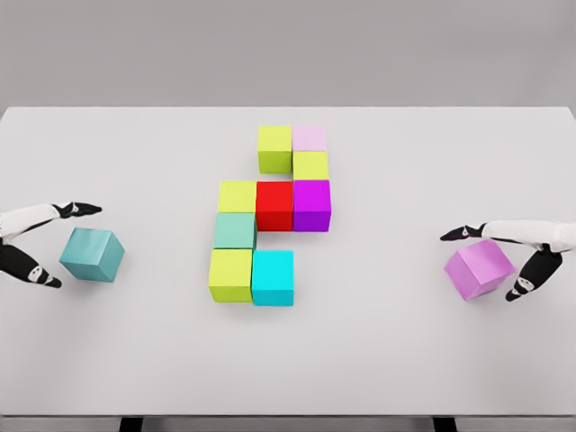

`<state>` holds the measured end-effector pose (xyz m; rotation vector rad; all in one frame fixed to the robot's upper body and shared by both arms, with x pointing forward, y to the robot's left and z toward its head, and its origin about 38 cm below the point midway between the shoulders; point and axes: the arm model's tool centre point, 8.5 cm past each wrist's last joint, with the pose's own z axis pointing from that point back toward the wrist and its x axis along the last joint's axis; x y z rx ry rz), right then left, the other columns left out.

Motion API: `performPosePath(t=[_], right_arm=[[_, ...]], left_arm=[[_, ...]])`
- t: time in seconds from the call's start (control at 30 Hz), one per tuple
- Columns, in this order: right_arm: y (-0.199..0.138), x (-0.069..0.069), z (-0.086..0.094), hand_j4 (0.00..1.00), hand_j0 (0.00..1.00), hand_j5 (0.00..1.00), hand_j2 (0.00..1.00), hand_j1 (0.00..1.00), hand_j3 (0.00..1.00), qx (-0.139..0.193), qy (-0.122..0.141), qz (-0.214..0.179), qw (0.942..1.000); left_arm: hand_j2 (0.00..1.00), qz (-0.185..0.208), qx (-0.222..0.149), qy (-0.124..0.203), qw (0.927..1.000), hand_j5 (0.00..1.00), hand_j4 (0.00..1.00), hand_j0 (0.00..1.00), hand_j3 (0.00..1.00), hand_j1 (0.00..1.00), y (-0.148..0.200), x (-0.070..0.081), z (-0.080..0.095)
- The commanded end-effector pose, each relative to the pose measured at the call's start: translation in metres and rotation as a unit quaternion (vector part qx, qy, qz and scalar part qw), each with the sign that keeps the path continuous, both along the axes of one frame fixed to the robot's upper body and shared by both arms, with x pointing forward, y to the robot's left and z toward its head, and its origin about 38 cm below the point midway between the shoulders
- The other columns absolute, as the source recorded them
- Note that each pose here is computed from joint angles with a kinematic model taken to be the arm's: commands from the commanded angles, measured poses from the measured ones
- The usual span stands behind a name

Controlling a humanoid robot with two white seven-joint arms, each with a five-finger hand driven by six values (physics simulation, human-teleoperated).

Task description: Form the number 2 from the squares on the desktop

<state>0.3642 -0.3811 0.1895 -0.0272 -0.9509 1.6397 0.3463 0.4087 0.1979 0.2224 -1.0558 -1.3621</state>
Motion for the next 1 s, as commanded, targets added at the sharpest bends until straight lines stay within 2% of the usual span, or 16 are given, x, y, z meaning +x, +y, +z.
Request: performPosePath(t=[0.0,0.1,0.17,0.23,0.3,0.37,0.43,0.57,0.63,0.7,0.8,0.97], right_arm=[[0.000,0.000,0.000,1.00,1.00,1.00,1.00,1.00,1.00,-0.001,0.000,-0.001,1.0000],[-0.001,0.000,-0.002,1.00,1.00,1.00,1.00,1.00,1.00,-0.013,-0.003,0.003,0.9999],[0.004,0.001,-0.004,0.94,0.94,0.94,0.94,0.94,0.94,-0.009,-0.004,0.007,0.9999],[0.006,0.002,-0.006,0.84,0.84,0.84,0.84,0.84,0.84,-0.007,-0.002,0.008,0.9999],[0.006,0.002,-0.007,0.69,0.69,0.69,0.69,0.69,0.69,-0.010,0.001,0.000,0.9999],[0.010,0.003,-0.008,0.58,0.58,0.58,0.58,0.58,0.58,-0.007,0.002,0.002,1.0000],[0.010,0.003,-0.007,0.54,0.54,0.54,0.54,0.54,0.54,-0.008,0.001,0.001,1.0000],[0.013,0.005,-0.003,0.53,0.53,0.53,0.53,0.53,0.53,-0.006,-0.009,0.010,0.9999],[0.016,0.013,0.009,0.53,0.53,0.53,0.53,0.53,0.53,-0.014,-0.034,0.018,0.9992],[0.029,0.021,0.013,0.54,0.54,0.54,0.54,0.54,0.54,-0.001,-0.048,0.034,0.9983],[0.052,0.026,0.018,0.54,0.54,0.54,0.54,0.54,0.54,0.027,-0.067,0.067,0.9952],[0.086,0.026,0.015,0.56,0.56,0.56,0.56,0.56,0.56,0.062,-0.067,0.097,0.9911]], left_arm=[[1.00,0.000,0.005,-0.002,1.0000,1.00,1.00,1.00,1.00,1.00,-0.002,0.000,-0.005],[1.00,0.000,0.010,-0.011,0.9999,1.00,1.00,1.00,1.00,1.00,-0.008,0.003,-0.013],[1.00,0.000,0.013,-0.015,0.9998,1.00,1.00,1.00,1.00,1.00,-0.012,0.004,-0.018],[0.98,0.000,0.015,-0.019,0.9997,0.98,0.98,0.98,0.98,0.98,-0.015,0.005,-0.021],[0.98,-0.001,0.015,-0.024,0.9996,0.98,0.98,0.98,0.98,0.98,-0.021,0.006,-0.027],[0.98,-0.002,0.017,-0.027,0.9995,0.98,0.98,0.98,0.98,0.98,-0.022,0.007,-0.027],[0.98,0.000,0.018,-0.026,0.9995,0.98,0.98,0.98,0.98,0.98,-0.021,0.007,-0.028],[0.98,0.004,0.018,-0.023,0.9996,0.98,0.98,0.98,0.98,0.98,-0.019,0.008,-0.030],[0.93,0.004,0.022,-0.023,0.9995,0.93,0.93,0.93,0.93,0.93,-0.018,0.008,-0.030],[0.84,0.005,0.024,-0.022,0.9995,0.84,0.84,0.84,0.84,0.84,-0.017,0.007,-0.031],[0.80,0.006,0.025,-0.020,0.9995,0.80,0.80,0.80,0.80,0.80,-0.017,0.007,-0.032],[0.68,0.028,0.025,-0.006,0.9993,0.68,0.68,0.68,0.68,0.68,-0.013,0.006,-0.036]])
